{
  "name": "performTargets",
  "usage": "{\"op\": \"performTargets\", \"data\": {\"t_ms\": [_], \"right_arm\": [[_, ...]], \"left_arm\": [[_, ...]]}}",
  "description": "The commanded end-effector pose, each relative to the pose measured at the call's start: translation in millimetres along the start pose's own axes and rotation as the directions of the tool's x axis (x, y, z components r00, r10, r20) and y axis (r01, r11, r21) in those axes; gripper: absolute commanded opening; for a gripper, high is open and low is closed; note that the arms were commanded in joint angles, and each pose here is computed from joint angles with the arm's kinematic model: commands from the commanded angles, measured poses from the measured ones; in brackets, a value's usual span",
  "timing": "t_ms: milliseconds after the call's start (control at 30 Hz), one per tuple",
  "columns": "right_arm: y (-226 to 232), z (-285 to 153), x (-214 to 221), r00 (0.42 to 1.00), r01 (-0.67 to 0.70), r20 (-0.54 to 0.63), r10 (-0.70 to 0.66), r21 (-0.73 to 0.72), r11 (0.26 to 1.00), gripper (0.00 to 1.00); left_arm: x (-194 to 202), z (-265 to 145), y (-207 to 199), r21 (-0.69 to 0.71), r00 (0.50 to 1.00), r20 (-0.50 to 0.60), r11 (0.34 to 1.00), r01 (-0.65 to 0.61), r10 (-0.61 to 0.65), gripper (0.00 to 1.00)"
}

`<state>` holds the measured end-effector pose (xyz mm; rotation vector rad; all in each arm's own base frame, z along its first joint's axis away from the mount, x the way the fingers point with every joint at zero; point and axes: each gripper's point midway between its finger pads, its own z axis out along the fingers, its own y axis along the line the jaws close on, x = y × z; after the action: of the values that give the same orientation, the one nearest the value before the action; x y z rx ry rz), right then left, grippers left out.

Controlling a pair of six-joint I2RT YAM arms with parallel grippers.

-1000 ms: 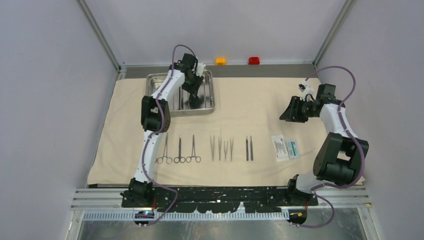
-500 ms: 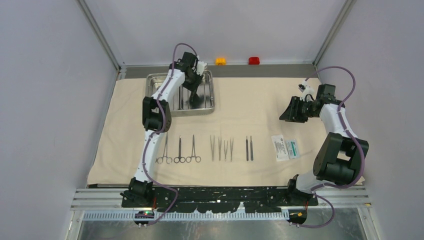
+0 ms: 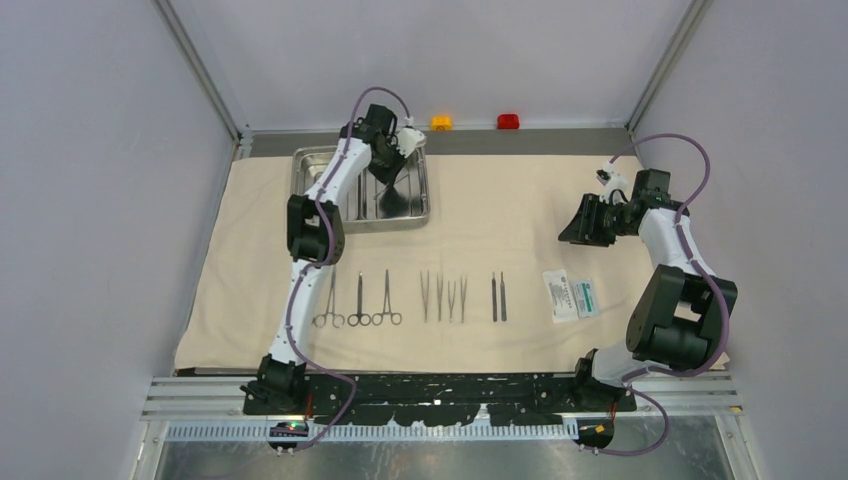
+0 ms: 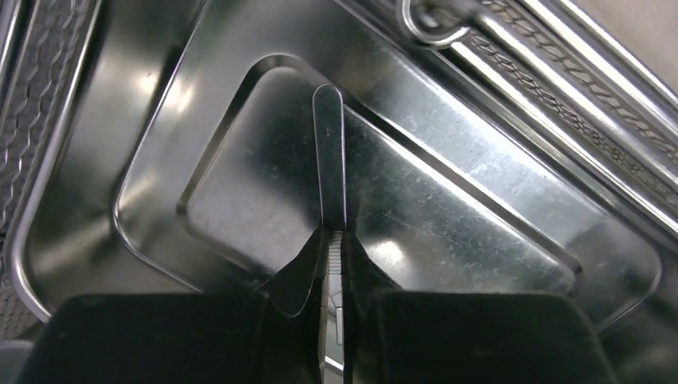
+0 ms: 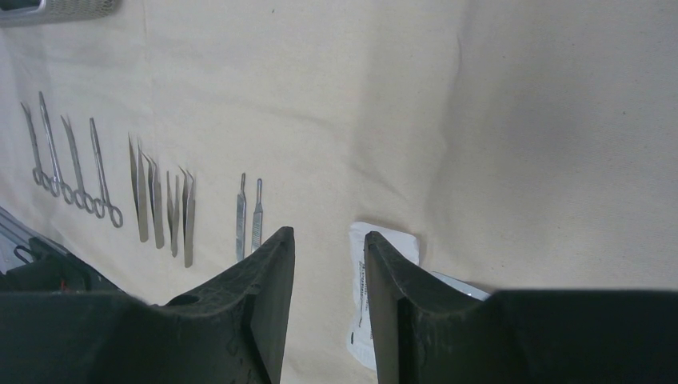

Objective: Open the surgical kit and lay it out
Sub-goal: Adjust the medical item in the container.

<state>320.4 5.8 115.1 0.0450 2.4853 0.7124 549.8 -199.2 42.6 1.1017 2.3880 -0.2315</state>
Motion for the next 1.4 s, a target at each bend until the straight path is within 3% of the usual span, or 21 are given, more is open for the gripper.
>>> {"op": "performTargets", "data": {"t_ms": [0, 133, 433, 667, 933, 1067, 1367], "right_arm": [[7, -6, -10, 0.998, 0.039, 0.045, -0.039, -0.010, 0.999, 0.42], [7, -6, -10, 0.998, 0.036, 0.044, -0.036, -0.008, 0.999, 0.42], [6, -6, -9, 0.999, 0.035, 0.041, -0.035, -0.004, 0.999, 0.42], [6, -3, -10, 0.999, 0.029, 0.037, -0.028, -0.013, 1.000, 0.42], [7, -2, -9, 0.999, 0.024, 0.034, -0.023, -0.028, 0.999, 0.42], [7, -1, -9, 0.999, 0.024, 0.035, -0.023, -0.030, 0.999, 0.42], [7, -1, -9, 0.999, 0.022, 0.036, -0.021, -0.028, 0.999, 0.42]], "left_arm": [[15, 10, -21, 0.076, 0.967, -0.076, 0.968, -0.237, 0.243, 0.02], [17, 15, -27, 0.081, 0.906, -0.120, 0.914, -0.398, 0.406, 0.00], [15, 12, -17, 0.091, 0.772, -0.155, 0.787, -0.610, 0.616, 0.00], [3, -18, -21, 0.051, 0.816, -0.137, 0.827, -0.560, 0.561, 0.00], [39, -38, -13, 0.059, 0.869, -0.191, 0.889, -0.454, 0.456, 0.00], [54, -40, 0, 0.049, 0.872, -0.229, 0.899, -0.434, 0.433, 0.01], [46, -19, 39, -0.079, 0.860, -0.279, 0.882, -0.464, 0.427, 0.00]]}}
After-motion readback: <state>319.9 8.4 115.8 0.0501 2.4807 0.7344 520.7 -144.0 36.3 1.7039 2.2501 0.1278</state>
